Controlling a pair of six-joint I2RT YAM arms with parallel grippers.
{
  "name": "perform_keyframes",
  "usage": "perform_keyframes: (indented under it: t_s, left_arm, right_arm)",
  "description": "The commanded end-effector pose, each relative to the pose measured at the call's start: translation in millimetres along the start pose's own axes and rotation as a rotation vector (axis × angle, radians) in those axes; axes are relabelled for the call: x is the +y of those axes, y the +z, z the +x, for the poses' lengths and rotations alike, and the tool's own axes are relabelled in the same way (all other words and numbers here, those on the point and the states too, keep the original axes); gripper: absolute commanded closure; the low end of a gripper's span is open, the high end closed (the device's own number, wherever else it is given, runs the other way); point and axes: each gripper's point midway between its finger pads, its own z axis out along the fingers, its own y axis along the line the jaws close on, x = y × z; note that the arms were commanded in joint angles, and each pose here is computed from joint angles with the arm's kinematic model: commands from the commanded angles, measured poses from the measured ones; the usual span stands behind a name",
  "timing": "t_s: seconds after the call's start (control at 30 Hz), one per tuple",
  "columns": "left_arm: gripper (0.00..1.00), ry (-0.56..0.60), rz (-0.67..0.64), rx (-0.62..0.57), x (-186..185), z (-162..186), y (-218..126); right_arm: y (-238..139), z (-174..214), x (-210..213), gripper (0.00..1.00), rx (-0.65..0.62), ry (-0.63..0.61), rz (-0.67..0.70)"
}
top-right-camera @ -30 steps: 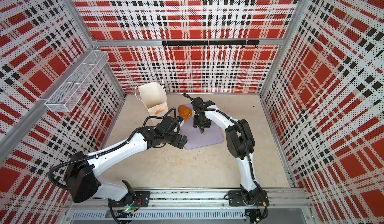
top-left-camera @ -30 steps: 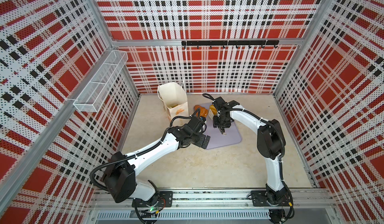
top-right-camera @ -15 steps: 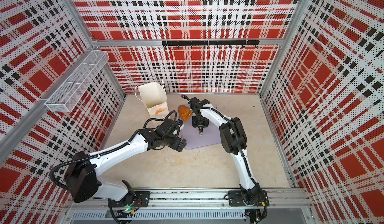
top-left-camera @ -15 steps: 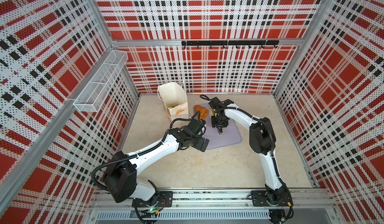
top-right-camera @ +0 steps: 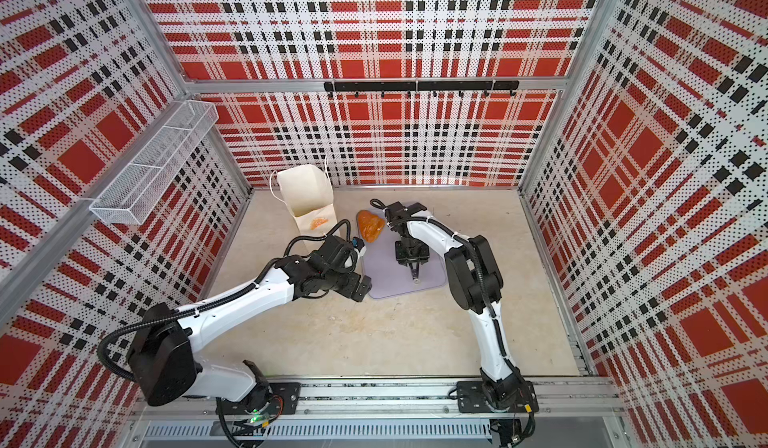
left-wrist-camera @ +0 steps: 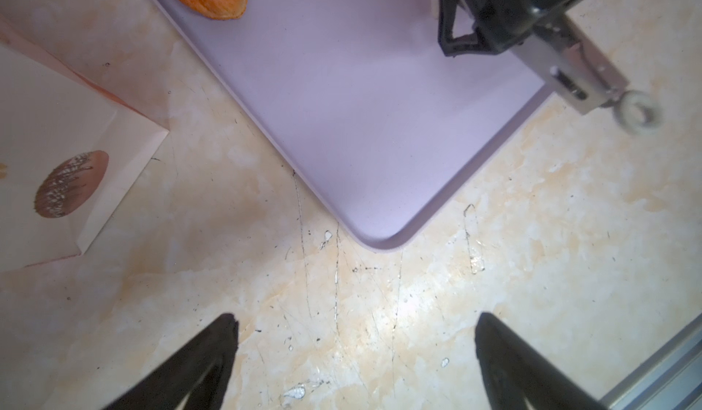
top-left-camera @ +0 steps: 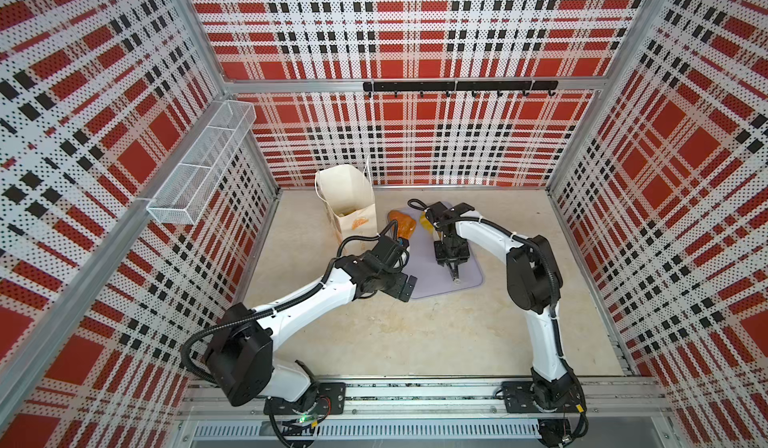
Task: Place the fake bread into the paper bag
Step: 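Lower the tongs onto the yellow striped croissant and pinch it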
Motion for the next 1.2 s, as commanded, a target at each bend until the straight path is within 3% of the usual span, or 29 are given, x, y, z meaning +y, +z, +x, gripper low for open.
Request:
perform_keyframes:
  t_s: [0.0, 0.2, 1.17]
  left_arm:
    - [0.01, 0.003, 0.021, -0.033, -2, -5, -5]
    - [0.01, 0.005, 0.045, -0.042, -7, -7, -8]
    - [0.01, -0.032, 0.01, -0.016, 3, 2, -11]
  right_arm:
    - [-29, -7, -9, 0.49, -0.082, 0.019, -0.01]
    - [-37, -14, 8, 0.47, -0.141, -0.095, -0.033]
    - [-2, -76, 15, 0.42, -0.161, -0.224, 0.031]
